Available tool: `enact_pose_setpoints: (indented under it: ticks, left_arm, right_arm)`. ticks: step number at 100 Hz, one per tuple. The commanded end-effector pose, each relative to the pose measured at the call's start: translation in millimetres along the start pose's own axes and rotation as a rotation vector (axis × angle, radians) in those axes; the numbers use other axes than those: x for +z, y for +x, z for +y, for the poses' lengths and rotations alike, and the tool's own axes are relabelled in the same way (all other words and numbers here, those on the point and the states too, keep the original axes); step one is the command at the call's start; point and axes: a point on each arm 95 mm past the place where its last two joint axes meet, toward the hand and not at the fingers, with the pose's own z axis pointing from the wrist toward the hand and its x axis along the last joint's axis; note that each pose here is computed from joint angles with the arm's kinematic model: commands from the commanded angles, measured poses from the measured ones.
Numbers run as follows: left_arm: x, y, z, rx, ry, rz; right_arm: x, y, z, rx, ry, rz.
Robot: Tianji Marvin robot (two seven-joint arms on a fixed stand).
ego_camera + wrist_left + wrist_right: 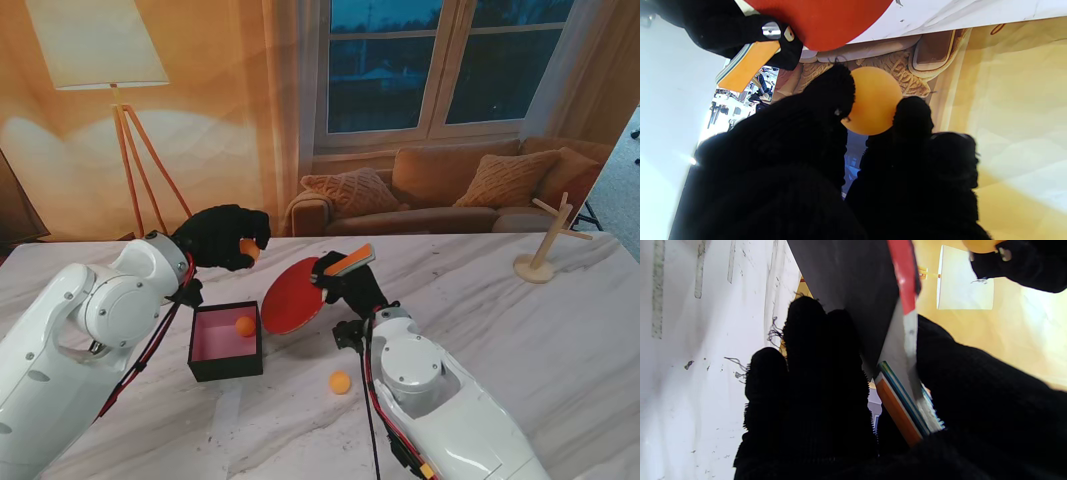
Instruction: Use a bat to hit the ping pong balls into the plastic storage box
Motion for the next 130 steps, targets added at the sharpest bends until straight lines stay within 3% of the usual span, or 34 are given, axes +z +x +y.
enact_pose_setpoints:
  ticks: [1,43,101,130]
  left_arm:
    - [-2.6,1.9,-6.9,0.018,-0.001,0.004]
    - [-8.2,8.0,-23.5,0.002,0.019,0.017]
    - [-0.3,14.3,-25.7,-0.018,-0.016,0.033]
    - [1.9,18.7,-29.5,-0.076,-0.021,0.047]
  right_arm:
    - [2.3,-0.9,-5.3,0.010,0.013,-0.017]
    - [5.6,-10.7,-10.4,0.005,0.028,-0.042]
    - [2.2,-14.5,-7.0,-0.002,0.040,-0.014]
    - [3.2,-15.4,-10.4,0.002,0.055,-0.021]
